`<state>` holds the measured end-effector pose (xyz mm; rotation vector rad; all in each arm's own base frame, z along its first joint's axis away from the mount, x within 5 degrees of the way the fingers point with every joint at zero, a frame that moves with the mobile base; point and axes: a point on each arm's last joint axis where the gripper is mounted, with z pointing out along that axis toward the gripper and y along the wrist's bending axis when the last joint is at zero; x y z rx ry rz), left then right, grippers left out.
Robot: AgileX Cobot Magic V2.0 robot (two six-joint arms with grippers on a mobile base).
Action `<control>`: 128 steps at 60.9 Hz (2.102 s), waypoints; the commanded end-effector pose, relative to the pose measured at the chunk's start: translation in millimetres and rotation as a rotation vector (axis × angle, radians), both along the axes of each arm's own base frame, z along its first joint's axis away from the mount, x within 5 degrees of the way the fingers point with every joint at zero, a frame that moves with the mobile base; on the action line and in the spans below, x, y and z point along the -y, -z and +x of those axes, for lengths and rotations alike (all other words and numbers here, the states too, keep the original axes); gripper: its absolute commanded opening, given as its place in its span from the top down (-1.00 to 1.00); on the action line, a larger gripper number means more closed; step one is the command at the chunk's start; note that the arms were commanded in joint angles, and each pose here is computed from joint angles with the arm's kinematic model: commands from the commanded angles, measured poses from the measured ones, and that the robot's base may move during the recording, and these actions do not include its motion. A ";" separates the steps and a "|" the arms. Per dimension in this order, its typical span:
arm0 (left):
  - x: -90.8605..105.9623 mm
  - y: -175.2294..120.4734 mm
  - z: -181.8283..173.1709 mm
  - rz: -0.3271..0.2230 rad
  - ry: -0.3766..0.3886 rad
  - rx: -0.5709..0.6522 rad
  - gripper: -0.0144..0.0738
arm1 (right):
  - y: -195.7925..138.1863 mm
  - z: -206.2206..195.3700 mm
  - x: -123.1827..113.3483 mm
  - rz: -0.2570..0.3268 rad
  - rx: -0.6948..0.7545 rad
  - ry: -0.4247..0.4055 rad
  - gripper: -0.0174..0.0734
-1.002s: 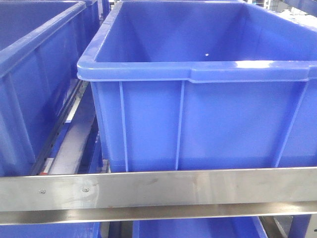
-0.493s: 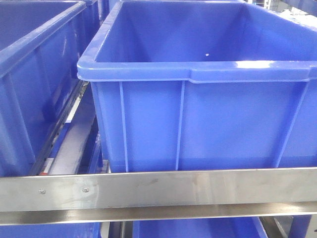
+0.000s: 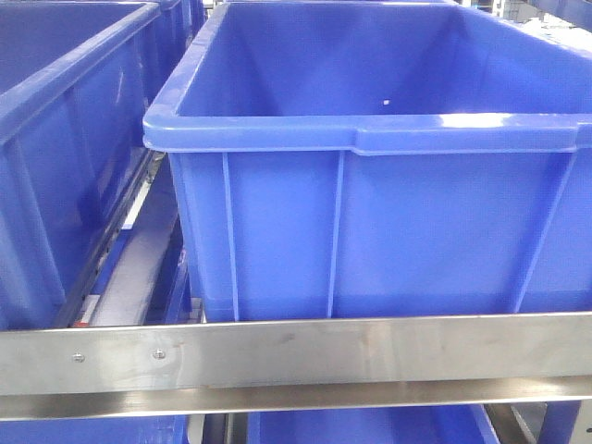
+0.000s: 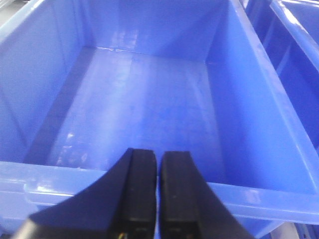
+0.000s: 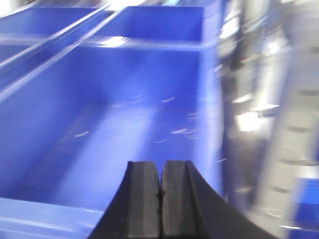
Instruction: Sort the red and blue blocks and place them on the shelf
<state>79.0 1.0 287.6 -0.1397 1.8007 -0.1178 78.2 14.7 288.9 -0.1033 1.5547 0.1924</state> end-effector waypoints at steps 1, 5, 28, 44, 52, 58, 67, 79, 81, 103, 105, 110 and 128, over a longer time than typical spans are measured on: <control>2.3 -15.4 0.7 -0.005 0.026 0.089 0.35 | -1.7 -10.4 4.3 -0.008 0.118 0.038 0.49; 2.3 -15.4 0.7 -0.005 0.026 0.089 0.35 | 11.7 -15.7 6.9 -0.008 0.123 0.065 0.49; 2.3 -15.4 0.7 -0.005 0.026 0.089 0.35 | 73.2 -25.2 10.0 -0.005 0.117 0.102 0.49; 2.3 -15.2 1.0 -0.005 0.026 0.087 0.35 | 75.1 -24.8 9.9 -0.003 0.113 0.102 0.49; 2.3 -15.2 1.0 -0.005 0.026 0.087 0.35 | 75.2 -24.8 9.9 -0.003 0.111 0.102 0.49; 2.3 -15.2 1.0 -0.005 0.026 0.087 0.35 | 75.2 -24.8 9.9 -0.003 0.111 0.102 0.49; 2.3 -15.2 1.0 -0.005 0.026 0.087 0.35 | 75.2 -24.8 9.9 -0.003 0.111 0.102 0.49; 2.3 -15.2 1.0 -0.005 0.026 0.087 0.35 | 75.2 -24.8 9.9 -0.003 0.111 0.102 0.49; 2.3 -15.2 1.0 -0.005 0.026 0.087 0.35 | 75.2 -24.8 9.9 -0.003 0.111 0.102 0.49; 2.3 -15.2 1.0 -0.005 0.026 0.087 0.35 | 75.2 -24.8 9.9 -0.003 0.111 0.102 0.49; 2.3 -15.2 1.0 -0.005 0.026 0.087 0.35 | 75.2 -24.8 9.9 -0.003 0.111 0.102 0.49; 2.3 -15.2 1.0 -0.005 0.026 0.087 0.35 | 75.2 -24.8 9.9 -0.003 0.111 0.102 0.49; 2.3 -15.2 1.0 -0.005 0.026 0.087 0.35 | 75.2 -24.8 9.9 -0.003 0.111 0.102 0.49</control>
